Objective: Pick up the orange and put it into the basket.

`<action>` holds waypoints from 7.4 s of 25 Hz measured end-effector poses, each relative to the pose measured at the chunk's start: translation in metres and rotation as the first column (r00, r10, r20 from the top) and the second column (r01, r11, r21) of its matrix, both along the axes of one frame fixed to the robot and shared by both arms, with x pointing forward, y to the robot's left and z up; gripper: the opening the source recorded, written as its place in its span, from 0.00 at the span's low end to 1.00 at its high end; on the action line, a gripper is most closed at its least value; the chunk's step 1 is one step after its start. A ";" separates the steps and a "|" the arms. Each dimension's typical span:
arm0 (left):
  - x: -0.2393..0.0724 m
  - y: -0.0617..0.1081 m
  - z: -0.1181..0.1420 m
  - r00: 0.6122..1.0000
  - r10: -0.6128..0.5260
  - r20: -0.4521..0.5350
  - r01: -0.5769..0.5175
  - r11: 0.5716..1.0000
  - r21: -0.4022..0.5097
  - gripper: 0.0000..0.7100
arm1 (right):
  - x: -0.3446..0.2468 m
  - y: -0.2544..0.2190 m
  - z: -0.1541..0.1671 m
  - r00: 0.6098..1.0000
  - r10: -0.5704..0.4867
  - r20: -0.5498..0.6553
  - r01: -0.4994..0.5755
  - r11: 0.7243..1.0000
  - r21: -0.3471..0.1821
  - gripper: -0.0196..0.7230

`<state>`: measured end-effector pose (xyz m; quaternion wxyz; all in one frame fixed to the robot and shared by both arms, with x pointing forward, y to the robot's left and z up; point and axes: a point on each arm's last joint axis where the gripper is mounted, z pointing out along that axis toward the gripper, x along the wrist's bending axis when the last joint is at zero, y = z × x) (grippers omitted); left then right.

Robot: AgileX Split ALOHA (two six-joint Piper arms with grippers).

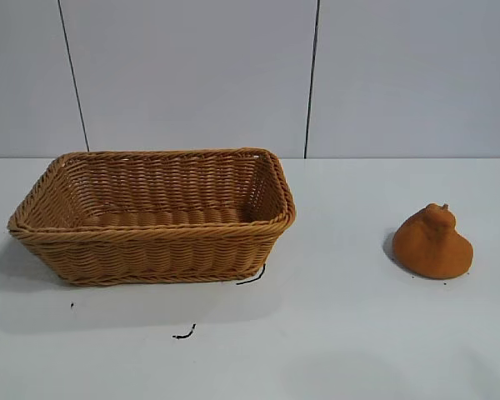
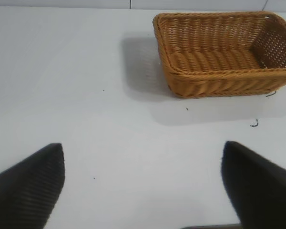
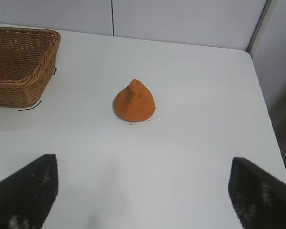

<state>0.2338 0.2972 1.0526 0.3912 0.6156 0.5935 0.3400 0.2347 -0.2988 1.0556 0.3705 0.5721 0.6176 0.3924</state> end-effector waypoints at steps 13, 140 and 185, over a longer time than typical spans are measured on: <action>0.000 0.000 0.000 1.000 0.000 -0.001 0.000 1.000 0.000 0.90 | 0.023 0.002 0.003 0.989 -0.002 -0.146 0.001 1.000 -0.007 0.96; 0.000 0.000 0.000 1.000 0.000 0.000 0.000 1.000 0.000 0.90 | 0.494 0.075 -0.032 0.752 -0.006 -0.659 -0.033 0.998 -0.046 0.88; 0.000 0.000 0.000 1.000 0.000 -0.001 0.000 1.000 0.000 0.90 | 0.076 0.006 -0.015 0.862 0.018 -0.507 -0.038 0.999 -0.028 0.88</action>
